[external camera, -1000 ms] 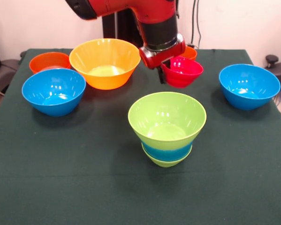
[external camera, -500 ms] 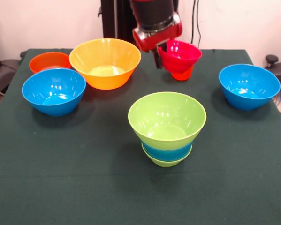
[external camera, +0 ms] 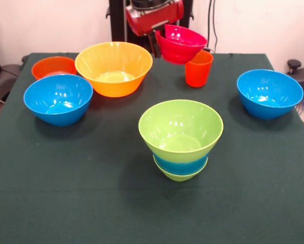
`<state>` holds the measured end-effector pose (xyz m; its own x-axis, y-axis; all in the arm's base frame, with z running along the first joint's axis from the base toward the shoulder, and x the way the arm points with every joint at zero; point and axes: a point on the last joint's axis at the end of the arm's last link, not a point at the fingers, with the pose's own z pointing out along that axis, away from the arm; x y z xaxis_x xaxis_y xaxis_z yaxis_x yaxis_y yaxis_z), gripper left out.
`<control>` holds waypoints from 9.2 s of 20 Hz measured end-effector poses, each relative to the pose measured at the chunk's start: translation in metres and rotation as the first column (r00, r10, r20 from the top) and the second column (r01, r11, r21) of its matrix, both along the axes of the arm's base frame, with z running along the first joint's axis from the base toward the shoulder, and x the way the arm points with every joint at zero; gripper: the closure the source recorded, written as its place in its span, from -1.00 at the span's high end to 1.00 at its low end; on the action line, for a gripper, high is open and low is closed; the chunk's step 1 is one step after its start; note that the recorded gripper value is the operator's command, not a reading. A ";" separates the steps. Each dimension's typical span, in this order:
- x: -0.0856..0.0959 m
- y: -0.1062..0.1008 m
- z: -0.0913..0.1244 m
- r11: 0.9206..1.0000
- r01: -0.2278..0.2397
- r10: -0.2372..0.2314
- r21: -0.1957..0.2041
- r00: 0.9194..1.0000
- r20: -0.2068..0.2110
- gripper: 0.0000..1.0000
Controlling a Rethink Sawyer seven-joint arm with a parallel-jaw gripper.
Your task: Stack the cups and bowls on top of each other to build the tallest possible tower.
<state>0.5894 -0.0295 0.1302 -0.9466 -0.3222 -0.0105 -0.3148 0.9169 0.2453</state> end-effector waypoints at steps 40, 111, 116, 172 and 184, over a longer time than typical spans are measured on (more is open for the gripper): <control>0.040 -0.022 -0.022 1.000 0.023 -0.024 0.012 0.996 0.086 -1.00; 0.102 0.034 -0.087 0.998 -0.045 0.056 -0.045 0.961 0.270 -1.00; 0.109 0.031 -0.085 0.998 -0.039 0.051 -0.051 0.958 0.282 -1.00; 0.102 0.027 -0.116 0.979 -0.059 0.103 -0.194 0.969 0.223 1.00; 0.097 0.020 -0.120 0.976 -0.056 0.101 -0.210 0.972 0.211 1.00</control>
<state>0.6869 -0.0098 0.0100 -0.8998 -0.4123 -0.1426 -0.4132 0.9103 -0.0245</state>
